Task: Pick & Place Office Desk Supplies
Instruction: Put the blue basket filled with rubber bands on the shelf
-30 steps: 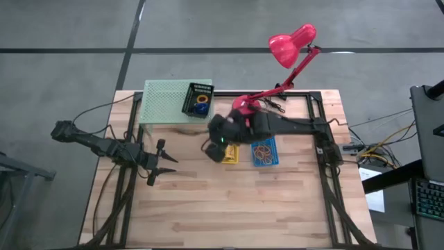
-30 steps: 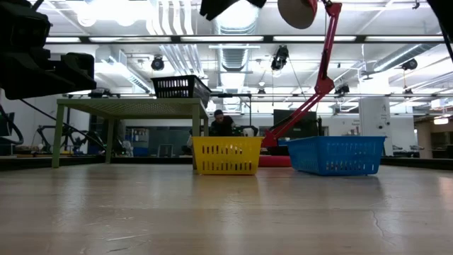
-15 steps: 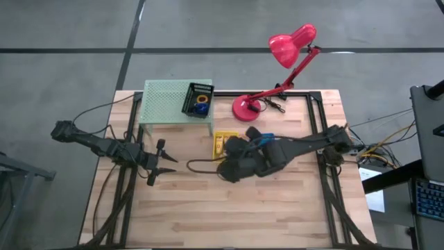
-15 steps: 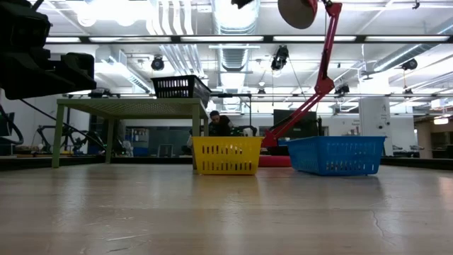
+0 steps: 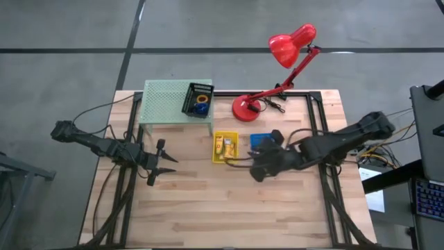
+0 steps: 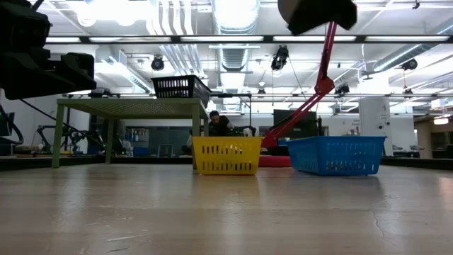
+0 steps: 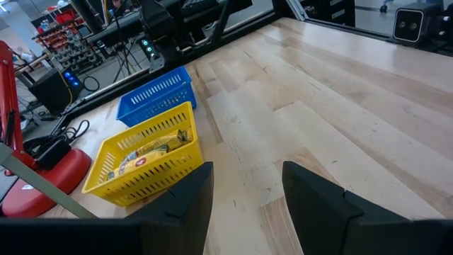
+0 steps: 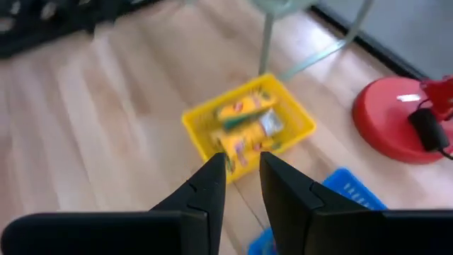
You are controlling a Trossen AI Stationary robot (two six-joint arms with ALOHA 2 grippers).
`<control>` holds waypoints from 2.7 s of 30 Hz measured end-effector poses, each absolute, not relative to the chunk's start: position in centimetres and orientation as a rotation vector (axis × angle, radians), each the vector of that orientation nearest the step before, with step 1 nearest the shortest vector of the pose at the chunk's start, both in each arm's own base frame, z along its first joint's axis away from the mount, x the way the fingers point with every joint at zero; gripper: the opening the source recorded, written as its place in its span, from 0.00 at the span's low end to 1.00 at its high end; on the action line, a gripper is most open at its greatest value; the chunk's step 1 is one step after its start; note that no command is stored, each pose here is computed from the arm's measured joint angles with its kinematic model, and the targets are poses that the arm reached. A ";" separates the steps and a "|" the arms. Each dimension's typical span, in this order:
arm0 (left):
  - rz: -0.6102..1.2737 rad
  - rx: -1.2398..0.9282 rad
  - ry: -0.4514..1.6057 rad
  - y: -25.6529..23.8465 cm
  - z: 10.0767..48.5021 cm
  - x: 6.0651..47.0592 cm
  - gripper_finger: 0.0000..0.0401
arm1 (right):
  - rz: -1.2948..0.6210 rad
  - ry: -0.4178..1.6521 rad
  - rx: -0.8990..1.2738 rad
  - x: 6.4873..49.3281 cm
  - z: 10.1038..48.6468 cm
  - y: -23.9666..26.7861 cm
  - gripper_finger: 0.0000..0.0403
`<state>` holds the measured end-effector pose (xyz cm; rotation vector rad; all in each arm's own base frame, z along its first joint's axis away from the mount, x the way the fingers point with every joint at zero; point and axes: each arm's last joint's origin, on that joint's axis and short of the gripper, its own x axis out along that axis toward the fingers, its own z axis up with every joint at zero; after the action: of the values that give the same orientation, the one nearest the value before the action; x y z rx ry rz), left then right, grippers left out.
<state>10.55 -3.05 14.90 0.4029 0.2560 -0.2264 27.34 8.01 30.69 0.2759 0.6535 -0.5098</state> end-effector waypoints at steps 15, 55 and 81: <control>-0.227 0.403 0.256 -3.1 14.9 10.5 0.43 | -0.135 0.877 0.081 21.3 24.0 6.5 0.35; -0.226 0.403 0.256 -3.0 14.9 10.5 0.43 | -0.264 1.137 -0.010 21.8 14.1 5.1 0.47; -0.227 0.403 0.256 -3.1 14.9 10.5 0.43 | -0.166 1.020 -0.071 21.8 16.3 5.1 0.38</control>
<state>10.54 -3.06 14.90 0.4030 0.2558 -0.2271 21.77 5.13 16.34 -0.0713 1.0199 -0.1660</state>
